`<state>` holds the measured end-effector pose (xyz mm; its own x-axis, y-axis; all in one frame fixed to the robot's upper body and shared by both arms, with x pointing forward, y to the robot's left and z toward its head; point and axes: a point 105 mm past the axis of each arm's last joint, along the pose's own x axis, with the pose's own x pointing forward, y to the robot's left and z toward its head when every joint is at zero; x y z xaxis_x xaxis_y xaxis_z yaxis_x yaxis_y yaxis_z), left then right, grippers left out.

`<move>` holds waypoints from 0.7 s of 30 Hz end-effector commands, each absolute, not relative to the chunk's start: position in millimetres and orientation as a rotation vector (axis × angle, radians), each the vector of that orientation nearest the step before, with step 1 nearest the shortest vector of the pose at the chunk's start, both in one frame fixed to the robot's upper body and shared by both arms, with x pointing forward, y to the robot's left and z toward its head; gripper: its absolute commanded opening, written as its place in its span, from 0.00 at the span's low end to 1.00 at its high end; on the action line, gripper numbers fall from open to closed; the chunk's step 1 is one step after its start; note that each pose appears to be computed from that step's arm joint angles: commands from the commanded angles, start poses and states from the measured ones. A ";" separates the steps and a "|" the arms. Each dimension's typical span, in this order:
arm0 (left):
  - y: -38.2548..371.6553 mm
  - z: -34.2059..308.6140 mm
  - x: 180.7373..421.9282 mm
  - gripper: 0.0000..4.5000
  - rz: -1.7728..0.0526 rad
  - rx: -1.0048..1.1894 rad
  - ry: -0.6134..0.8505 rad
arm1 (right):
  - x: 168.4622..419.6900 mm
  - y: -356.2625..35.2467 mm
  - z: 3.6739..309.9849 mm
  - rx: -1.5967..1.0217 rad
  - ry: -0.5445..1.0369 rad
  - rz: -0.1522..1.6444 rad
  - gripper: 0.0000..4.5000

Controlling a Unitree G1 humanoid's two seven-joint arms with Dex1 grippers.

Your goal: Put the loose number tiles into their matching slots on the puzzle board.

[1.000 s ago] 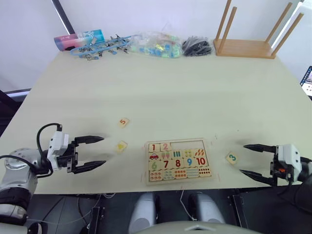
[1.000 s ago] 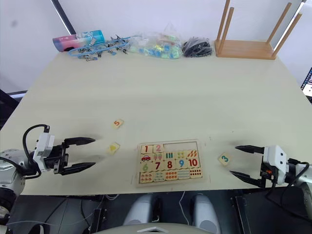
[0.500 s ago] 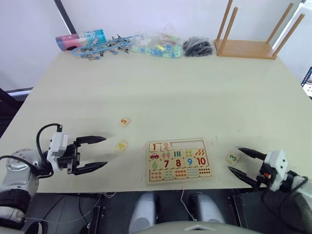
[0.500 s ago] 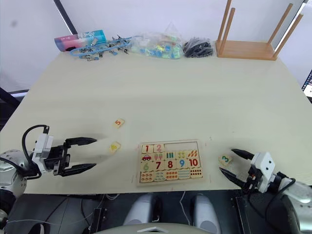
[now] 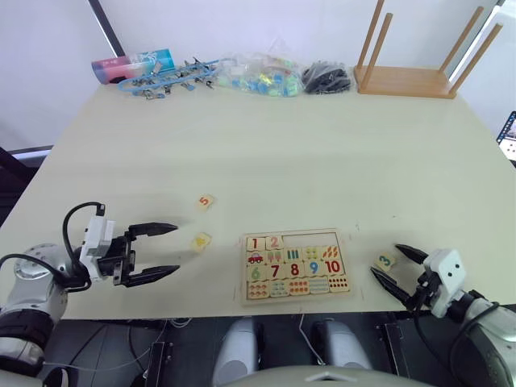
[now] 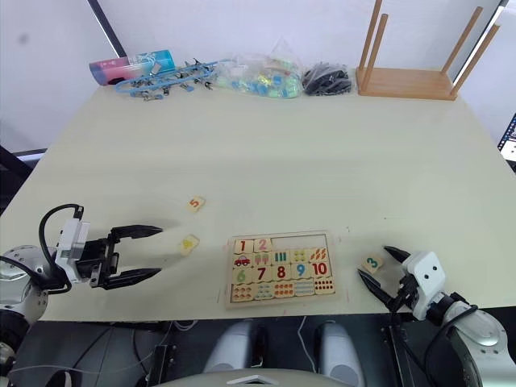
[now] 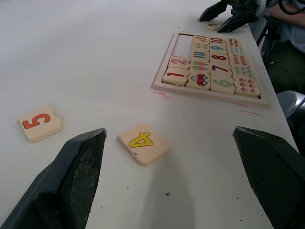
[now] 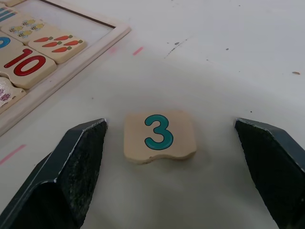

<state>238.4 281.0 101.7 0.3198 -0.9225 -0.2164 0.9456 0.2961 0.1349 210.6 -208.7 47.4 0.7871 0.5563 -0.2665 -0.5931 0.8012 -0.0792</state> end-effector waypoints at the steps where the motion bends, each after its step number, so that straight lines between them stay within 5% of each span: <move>1: 285.4 110.0 236.9 1.00 -1.259 0.287 0.094 | 207.9 -207.7 44.1 -0.152 0.250 0.611 0.99; 7: 283.3 111.6 236.8 1.00 -1.274 0.291 0.096 | 206.8 -206.8 42.3 -0.129 0.255 0.605 0.36; 8: 283.2 111.6 236.8 1.00 -1.275 0.291 0.097 | 206.0 -206.3 42.2 -0.126 0.255 0.605 0.33; 21: 279.7 115.1 235.3 1.00 -1.298 0.295 0.094 | 224.9 -180.0 54.6 -0.008 0.257 0.362 0.33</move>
